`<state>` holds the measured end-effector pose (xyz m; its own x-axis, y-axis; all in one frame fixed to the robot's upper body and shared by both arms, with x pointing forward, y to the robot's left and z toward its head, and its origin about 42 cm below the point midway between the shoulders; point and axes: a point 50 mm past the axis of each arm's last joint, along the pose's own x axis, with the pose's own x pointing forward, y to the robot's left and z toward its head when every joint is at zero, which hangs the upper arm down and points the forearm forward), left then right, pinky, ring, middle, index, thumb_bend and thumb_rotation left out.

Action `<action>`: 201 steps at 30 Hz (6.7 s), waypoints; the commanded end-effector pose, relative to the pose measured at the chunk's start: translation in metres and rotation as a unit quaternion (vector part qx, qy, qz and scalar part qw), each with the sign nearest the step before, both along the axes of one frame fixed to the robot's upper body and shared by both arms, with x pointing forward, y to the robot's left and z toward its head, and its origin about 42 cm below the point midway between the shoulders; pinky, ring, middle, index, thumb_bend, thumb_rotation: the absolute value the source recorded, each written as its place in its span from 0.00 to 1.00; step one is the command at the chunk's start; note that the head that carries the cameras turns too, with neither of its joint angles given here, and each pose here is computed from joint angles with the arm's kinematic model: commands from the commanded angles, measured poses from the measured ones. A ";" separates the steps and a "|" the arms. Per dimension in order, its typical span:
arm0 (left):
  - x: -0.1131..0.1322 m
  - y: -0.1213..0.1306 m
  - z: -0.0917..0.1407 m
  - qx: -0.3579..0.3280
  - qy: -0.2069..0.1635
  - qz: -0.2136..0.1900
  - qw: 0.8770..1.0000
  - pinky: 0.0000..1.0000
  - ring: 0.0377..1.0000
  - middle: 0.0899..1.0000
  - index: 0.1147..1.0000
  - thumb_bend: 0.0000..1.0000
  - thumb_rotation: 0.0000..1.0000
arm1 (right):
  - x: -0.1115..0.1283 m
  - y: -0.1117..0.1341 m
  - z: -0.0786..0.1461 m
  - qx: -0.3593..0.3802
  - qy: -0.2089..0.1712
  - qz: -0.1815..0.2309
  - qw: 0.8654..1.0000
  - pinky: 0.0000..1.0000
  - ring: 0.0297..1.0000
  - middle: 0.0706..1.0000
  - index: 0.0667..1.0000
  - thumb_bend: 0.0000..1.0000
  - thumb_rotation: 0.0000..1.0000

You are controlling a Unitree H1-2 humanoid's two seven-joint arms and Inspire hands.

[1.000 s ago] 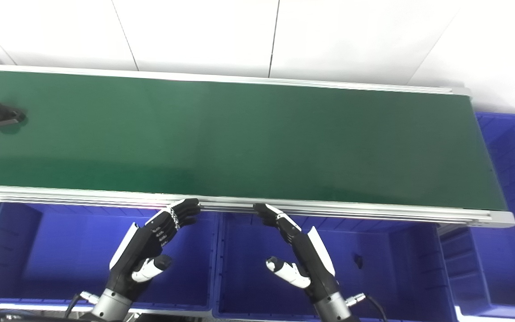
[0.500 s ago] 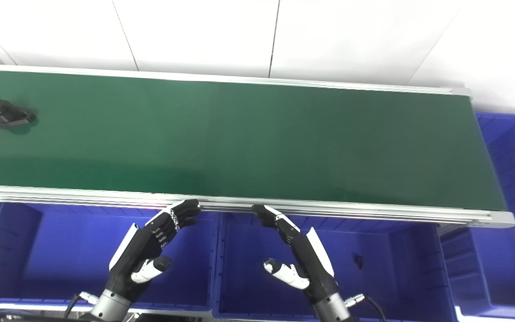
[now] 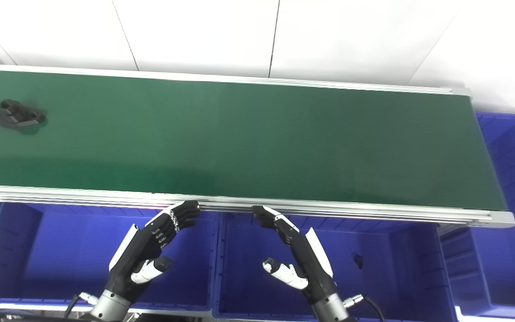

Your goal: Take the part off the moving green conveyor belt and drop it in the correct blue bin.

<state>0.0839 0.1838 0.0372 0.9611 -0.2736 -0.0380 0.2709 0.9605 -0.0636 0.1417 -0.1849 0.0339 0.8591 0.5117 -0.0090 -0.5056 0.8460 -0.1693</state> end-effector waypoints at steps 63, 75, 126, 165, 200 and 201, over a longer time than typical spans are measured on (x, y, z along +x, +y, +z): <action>0.015 -0.013 -0.026 0.001 0.018 -0.004 1.000 0.71 0.76 0.75 0.72 0.91 0.74 | 0.016 -0.010 -0.026 -0.005 0.028 0.000 1.000 0.73 0.80 0.80 0.78 0.81 0.81; 0.015 -0.017 -0.024 0.024 0.011 -0.009 1.000 0.71 0.76 0.75 0.71 0.90 0.76 | 0.016 -0.017 -0.023 -0.009 0.025 0.001 1.000 0.74 0.82 0.82 0.79 0.79 0.80; 0.015 -0.026 -0.019 0.024 0.001 -0.006 1.000 0.68 0.75 0.74 0.71 0.92 0.77 | 0.016 -0.033 0.086 0.093 -0.167 0.053 0.980 0.76 0.85 0.83 0.80 0.83 0.72; 0.027 -0.040 -0.026 0.022 0.004 -0.006 1.000 0.66 0.74 0.73 0.71 0.89 0.75 | 0.230 0.071 0.145 -0.194 -0.399 0.004 0.896 0.79 0.84 0.84 0.84 0.90 0.79; 0.025 -0.064 -0.021 0.019 -0.008 -0.004 1.000 0.65 0.73 0.72 0.70 0.91 0.75 | 0.267 0.193 0.154 -0.361 -0.422 0.057 0.830 0.77 0.77 0.77 0.83 0.93 0.66; 0.024 -0.064 -0.021 0.017 -0.007 -0.004 1.000 0.65 0.73 0.72 0.70 0.91 0.75 | 0.267 0.194 0.153 -0.364 -0.419 0.059 0.830 0.76 0.77 0.77 0.83 0.93 0.65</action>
<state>0.1086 0.1270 0.0077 0.9548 -0.2847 -0.0861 0.2853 0.9584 -0.0049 0.4027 -0.0079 0.1583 0.6910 0.7100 0.1360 -0.0907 0.2718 -0.9581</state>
